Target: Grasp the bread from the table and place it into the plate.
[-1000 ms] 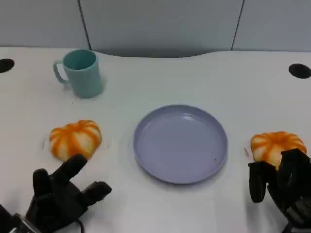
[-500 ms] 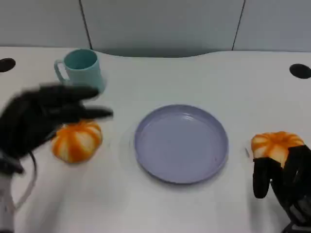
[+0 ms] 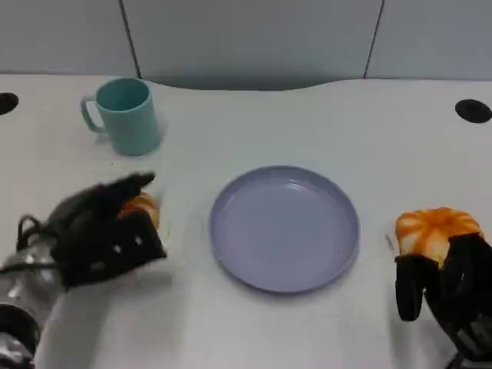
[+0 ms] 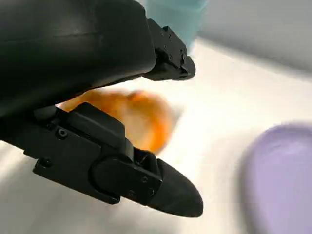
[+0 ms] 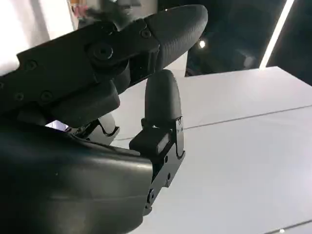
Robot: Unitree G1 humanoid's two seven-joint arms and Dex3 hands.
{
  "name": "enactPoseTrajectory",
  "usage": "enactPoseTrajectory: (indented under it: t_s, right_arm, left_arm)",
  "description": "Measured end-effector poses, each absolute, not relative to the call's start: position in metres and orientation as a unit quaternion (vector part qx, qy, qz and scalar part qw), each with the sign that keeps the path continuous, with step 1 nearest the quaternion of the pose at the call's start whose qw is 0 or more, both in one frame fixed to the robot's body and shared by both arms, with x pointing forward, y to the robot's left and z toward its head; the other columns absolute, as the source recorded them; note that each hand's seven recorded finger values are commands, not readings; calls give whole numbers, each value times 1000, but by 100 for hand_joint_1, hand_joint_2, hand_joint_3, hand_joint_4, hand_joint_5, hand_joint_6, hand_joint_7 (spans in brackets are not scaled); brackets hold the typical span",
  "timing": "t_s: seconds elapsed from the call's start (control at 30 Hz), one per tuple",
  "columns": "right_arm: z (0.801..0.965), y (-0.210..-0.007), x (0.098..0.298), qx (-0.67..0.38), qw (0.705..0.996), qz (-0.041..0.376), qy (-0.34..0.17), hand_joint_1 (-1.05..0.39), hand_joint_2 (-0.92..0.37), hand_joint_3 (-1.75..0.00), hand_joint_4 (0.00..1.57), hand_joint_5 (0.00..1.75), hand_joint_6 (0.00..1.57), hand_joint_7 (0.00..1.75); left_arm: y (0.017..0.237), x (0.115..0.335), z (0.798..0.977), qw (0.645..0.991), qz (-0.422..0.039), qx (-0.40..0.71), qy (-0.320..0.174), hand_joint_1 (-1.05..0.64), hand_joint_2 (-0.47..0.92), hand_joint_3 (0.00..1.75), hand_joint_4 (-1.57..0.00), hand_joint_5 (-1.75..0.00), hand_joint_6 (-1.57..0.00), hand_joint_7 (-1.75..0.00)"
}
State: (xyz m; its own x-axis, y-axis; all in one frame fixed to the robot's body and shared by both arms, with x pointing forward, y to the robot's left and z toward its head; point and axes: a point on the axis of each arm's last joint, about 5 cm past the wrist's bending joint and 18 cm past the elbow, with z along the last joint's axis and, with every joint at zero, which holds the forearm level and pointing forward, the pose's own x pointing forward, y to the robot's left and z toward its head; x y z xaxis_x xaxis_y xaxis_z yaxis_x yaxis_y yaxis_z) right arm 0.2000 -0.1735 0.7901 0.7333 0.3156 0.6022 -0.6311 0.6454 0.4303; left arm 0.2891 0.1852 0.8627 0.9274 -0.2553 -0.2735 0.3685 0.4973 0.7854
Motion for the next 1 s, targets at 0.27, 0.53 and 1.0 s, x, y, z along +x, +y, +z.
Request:
enactPoseTrajectory:
  t_s: [0.27,0.53,1.0]
  right_arm:
    - [786,-167,187,333,882,232,-238,-34,-86,0,91,175,74,138]
    - [792,-162,195,377,865,271,-191,-29,-83,-1,91,175,67,174]
    - [793,-163,204,392,858,270,-191,-28,-84,-1,86,175,74,142]
  left_arm:
    - [173,291,858,854,-159,488,85,-48,60,6,-101,-68,-109,-35]
    - [167,294,868,899,-115,421,-24,-56,72,33,-96,-94,-109,-43]
    - [124,343,979,868,-94,351,-340,-42,90,1,-92,-105,-95,-55]
